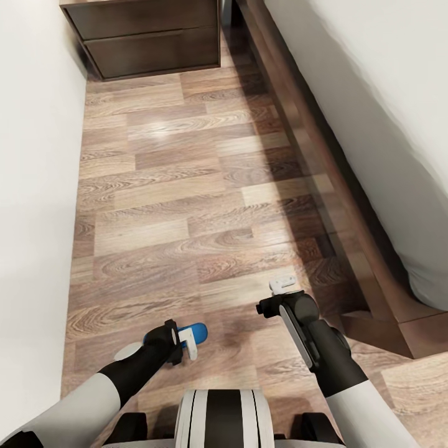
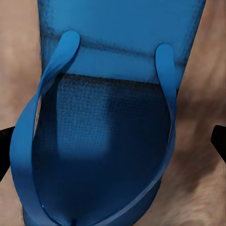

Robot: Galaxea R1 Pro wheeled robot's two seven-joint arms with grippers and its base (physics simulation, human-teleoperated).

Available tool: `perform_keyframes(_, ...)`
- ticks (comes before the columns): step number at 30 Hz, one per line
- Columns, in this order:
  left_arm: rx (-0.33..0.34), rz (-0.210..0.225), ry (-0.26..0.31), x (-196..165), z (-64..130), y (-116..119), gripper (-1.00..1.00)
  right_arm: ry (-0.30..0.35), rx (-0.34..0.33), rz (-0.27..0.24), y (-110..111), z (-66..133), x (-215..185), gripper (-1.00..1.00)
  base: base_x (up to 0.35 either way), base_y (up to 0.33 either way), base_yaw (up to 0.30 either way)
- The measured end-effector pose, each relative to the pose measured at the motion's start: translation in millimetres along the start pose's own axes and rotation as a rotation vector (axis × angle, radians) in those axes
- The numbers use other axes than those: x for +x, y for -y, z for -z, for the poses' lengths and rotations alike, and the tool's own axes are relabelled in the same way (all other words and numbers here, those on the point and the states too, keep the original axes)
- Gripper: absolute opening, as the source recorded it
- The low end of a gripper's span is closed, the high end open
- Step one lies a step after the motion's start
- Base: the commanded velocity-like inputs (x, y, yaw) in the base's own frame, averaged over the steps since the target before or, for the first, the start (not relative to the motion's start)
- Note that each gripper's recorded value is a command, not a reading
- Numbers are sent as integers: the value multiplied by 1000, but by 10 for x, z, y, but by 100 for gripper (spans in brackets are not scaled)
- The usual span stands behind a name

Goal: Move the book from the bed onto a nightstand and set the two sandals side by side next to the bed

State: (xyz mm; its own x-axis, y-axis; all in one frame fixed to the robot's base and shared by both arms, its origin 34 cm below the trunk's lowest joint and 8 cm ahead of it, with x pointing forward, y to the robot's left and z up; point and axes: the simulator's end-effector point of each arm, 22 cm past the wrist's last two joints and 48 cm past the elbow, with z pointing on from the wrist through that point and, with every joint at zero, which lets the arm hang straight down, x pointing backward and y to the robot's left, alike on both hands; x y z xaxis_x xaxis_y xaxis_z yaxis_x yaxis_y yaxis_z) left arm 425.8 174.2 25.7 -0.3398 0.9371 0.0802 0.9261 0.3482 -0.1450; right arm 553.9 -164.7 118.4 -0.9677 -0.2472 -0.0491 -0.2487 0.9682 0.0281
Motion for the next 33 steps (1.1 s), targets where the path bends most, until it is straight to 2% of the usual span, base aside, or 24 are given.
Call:
perform_keyframes(8,5,-8,-4,16,-50,27,100,-8,-4,-1,-13,-49,34,100,0,0,0)
perform_keyframes(9,5,-8,-3,15,-49,27,-100,-6,-3,-1,-13,-45,28,100,0,0,0)
perform_keyframes(12,13,4,-8,46,-57,42,-100,10,-2,-1,-7,-11,-29,100,0,0,0)
perform_keyframes(33,13,4,-2,13,-48,44,-100,16,-5,0,-36,5,-56,100,0,0,0)
